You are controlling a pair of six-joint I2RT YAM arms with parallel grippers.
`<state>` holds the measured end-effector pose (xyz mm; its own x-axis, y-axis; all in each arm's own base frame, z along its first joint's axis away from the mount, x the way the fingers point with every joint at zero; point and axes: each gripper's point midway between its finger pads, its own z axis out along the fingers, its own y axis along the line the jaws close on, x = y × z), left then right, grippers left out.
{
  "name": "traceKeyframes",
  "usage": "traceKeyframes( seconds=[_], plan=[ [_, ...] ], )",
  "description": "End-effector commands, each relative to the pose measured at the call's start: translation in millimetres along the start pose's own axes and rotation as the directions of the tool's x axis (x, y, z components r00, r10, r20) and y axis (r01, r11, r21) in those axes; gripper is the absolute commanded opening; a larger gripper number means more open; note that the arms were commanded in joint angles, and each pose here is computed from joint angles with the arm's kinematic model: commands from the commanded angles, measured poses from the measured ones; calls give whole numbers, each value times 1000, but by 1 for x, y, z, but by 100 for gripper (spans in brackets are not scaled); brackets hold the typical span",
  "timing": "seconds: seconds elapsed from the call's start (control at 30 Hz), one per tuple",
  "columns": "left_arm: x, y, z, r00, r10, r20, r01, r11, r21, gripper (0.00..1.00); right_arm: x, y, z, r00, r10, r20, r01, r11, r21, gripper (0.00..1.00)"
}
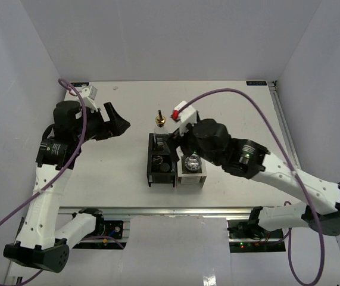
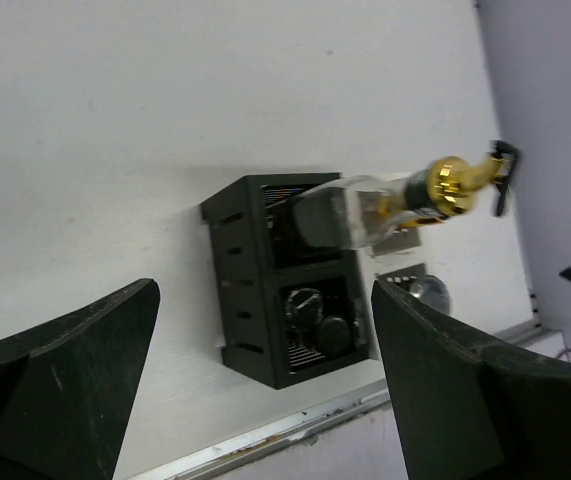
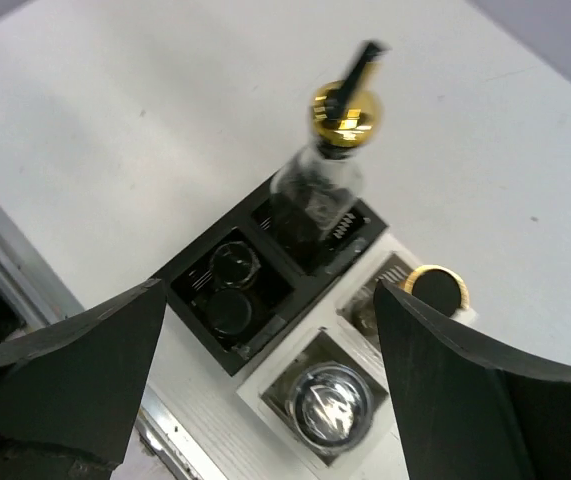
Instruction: Organize the condiment bottles
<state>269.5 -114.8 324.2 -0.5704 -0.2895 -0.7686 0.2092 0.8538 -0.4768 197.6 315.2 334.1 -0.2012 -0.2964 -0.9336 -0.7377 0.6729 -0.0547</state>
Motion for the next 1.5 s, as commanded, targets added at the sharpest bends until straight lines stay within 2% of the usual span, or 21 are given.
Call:
traceKeyframes(
  seconds=[0.0,0.07,0.23,0.37,0.7,1.07,1.47],
  plan=[
    [-12,-45,-26,998,27,60,-39,977,211,98,-5,-61,-46,991,89,97,-112,958,265,90],
    [-15,-48,-30,996,26,81,-44,973,225,98,1,-87,-62,986,120,116,-155,918,364,90],
    [-24,-58,-46,990,47,132,-79,966,247,98,24,-133,-93,963,239,121,-268,833,484,90],
    [-22,-59,-53,985,57,161,-97,963,252,98,36,-149,-117,929,305,210,-370,780,505,90],
    [-8,-58,-65,976,62,209,-119,955,273,98,55,-164,-141,880,394,265,-471,654,592,90],
    [-1,-51,-63,977,59,205,-111,961,252,98,72,-163,-137,888,387,248,-454,665,593,90],
    [5,-46,-58,981,55,187,-100,965,243,98,68,-160,-137,890,377,256,-454,687,567,90]
  ],
)
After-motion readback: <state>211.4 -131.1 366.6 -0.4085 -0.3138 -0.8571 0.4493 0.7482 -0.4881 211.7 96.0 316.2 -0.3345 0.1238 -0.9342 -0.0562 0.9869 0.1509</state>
